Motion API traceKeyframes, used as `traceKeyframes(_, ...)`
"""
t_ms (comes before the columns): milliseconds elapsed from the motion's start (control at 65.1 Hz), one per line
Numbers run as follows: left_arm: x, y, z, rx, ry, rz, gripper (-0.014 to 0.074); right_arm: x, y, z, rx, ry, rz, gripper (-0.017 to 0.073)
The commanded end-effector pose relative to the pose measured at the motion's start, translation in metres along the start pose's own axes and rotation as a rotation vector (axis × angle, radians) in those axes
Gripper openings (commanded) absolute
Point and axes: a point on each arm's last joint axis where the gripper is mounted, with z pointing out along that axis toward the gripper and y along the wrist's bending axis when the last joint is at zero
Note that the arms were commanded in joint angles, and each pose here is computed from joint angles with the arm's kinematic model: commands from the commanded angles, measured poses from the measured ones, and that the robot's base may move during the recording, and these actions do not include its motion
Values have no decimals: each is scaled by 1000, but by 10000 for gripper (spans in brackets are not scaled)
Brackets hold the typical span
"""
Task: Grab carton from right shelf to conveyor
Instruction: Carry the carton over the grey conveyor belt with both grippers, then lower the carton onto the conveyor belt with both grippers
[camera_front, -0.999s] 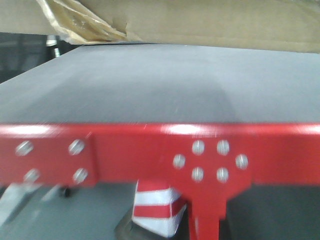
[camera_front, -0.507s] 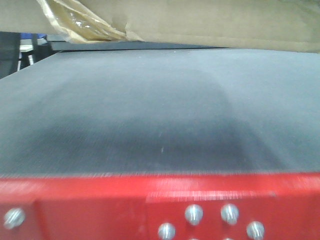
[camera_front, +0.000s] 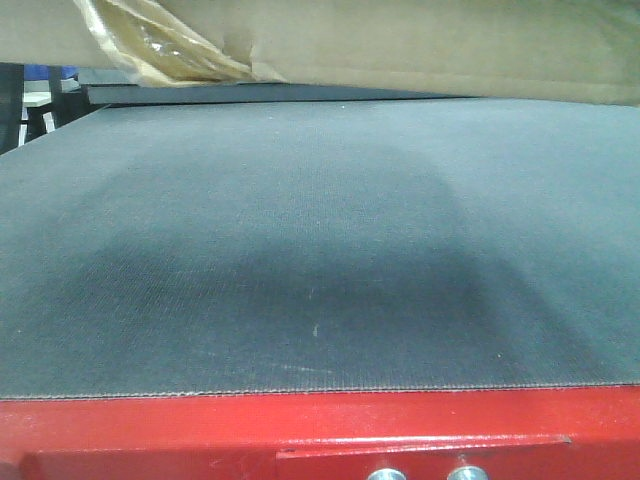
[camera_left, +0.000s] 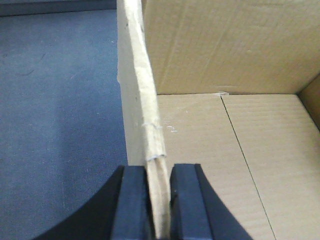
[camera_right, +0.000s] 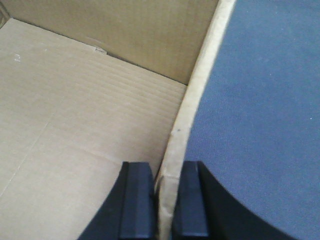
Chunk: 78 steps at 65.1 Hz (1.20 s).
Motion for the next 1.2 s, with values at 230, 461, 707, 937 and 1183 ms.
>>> traceKeyframes(230, -8, 3, -9, -28, -88, 34, -10, -1, -5, -7, 34, -21, -35, -67)
traceKeyframes(461, -8, 3, -9, -28, -88, 34, -10, -1, -5, -7, 34, -21, -35, -67)
traceKeyframes(707, -9, 3, -9, -27, -95, 34, -10, -1, -5, -7, 34, -21, -35, -67)
traceKeyframes(937, -7, 2, -7, -5, -75, 15, -10, -4, -4, -6, 25, -46, -33, -67)
traceKeyframes(1183, 7, 11, 26, -41, 31, -43, -10, -25, 1, 27, 29, -58, -36, -67)
